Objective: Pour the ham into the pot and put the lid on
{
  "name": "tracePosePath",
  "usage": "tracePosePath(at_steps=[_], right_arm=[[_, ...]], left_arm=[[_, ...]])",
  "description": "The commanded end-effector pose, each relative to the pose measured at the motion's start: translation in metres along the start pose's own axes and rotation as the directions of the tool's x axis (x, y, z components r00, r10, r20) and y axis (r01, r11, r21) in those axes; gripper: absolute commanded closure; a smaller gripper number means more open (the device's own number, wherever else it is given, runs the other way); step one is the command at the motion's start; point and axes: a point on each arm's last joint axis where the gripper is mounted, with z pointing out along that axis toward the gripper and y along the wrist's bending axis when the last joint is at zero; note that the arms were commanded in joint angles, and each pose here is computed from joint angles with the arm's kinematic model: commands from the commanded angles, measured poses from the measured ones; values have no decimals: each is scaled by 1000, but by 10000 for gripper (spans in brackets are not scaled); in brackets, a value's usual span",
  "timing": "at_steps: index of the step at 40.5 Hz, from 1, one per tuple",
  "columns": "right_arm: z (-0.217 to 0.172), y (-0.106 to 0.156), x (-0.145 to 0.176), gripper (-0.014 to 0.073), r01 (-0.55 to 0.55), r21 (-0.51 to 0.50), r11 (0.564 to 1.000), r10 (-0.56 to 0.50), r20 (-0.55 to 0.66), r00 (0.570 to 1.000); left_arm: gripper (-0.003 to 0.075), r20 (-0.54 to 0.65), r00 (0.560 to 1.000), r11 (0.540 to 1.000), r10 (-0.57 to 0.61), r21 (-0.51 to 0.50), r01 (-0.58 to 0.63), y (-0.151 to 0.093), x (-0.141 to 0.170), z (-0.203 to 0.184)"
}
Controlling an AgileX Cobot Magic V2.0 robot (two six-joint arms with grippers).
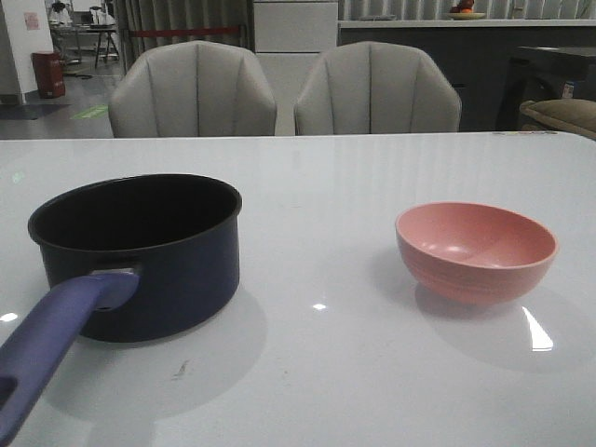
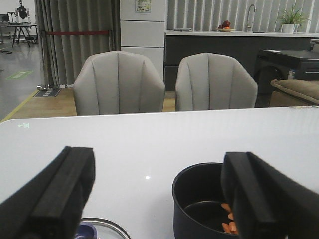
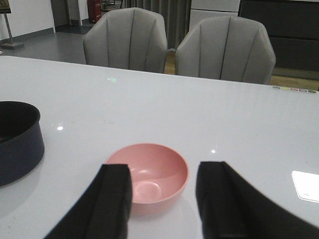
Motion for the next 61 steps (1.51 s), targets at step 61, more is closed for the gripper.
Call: tracePosePath(at_steps=[61], right_arm=[[-1, -1, -16, 445, 6, 19, 1000, -8, 100, 995]], left_arm=[[52, -71, 997, 1000, -18, 10, 19, -2, -32, 22]])
